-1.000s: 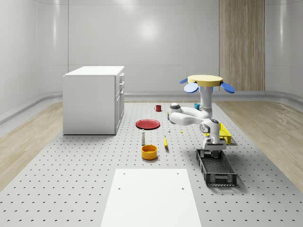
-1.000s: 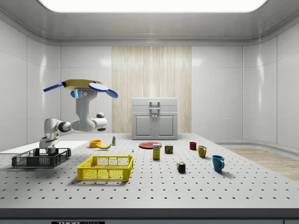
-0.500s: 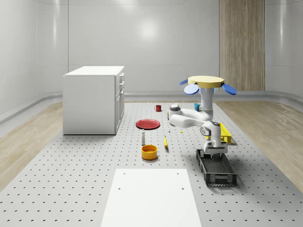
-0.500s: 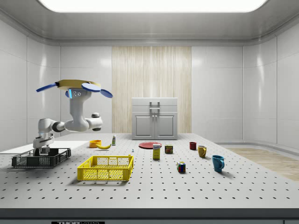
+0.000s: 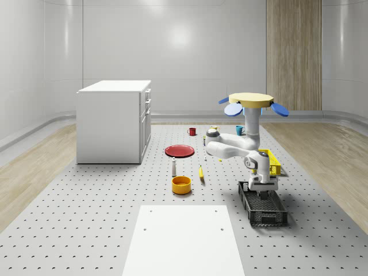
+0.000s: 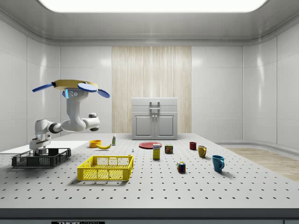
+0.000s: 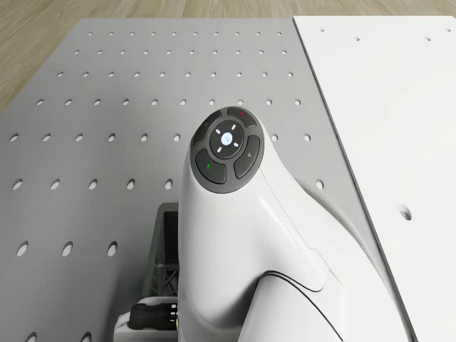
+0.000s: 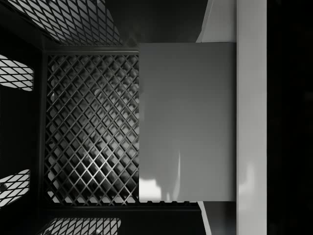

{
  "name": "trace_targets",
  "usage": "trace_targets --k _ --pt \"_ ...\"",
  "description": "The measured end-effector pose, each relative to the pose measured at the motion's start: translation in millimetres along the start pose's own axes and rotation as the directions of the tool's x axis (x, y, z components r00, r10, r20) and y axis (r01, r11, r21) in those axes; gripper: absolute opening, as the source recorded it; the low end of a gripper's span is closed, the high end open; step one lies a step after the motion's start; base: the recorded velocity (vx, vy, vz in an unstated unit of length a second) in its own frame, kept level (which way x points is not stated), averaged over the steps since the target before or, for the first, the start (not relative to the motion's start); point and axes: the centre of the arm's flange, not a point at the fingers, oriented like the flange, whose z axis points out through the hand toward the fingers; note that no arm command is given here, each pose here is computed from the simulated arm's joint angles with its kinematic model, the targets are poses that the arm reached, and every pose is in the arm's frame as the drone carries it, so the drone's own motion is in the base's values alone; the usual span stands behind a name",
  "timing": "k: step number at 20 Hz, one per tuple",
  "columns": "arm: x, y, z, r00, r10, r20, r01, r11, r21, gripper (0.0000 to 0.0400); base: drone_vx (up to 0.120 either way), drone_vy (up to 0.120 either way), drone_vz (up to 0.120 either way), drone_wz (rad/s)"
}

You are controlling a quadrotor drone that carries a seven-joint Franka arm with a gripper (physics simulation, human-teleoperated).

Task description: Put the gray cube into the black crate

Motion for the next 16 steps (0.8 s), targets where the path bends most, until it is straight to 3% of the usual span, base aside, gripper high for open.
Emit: trace_targets --k 5,10,16 --pt "0.1 0.1 22 1.0 0.0 0.0 0.0 1.0 0.0 0.025 0.0 0.0 0.0 0.0" --pt "0.1 0.0 31 1.0 0.0 0.0 0.0 1.0 0.0 0.0353 0.0 0.0 0.0 0.0" --pt "0.1 0.0 20 1.0 0.0 0.0 0.0 1.0 0.0 0.0389 0.0 0.0 0.0 0.0"
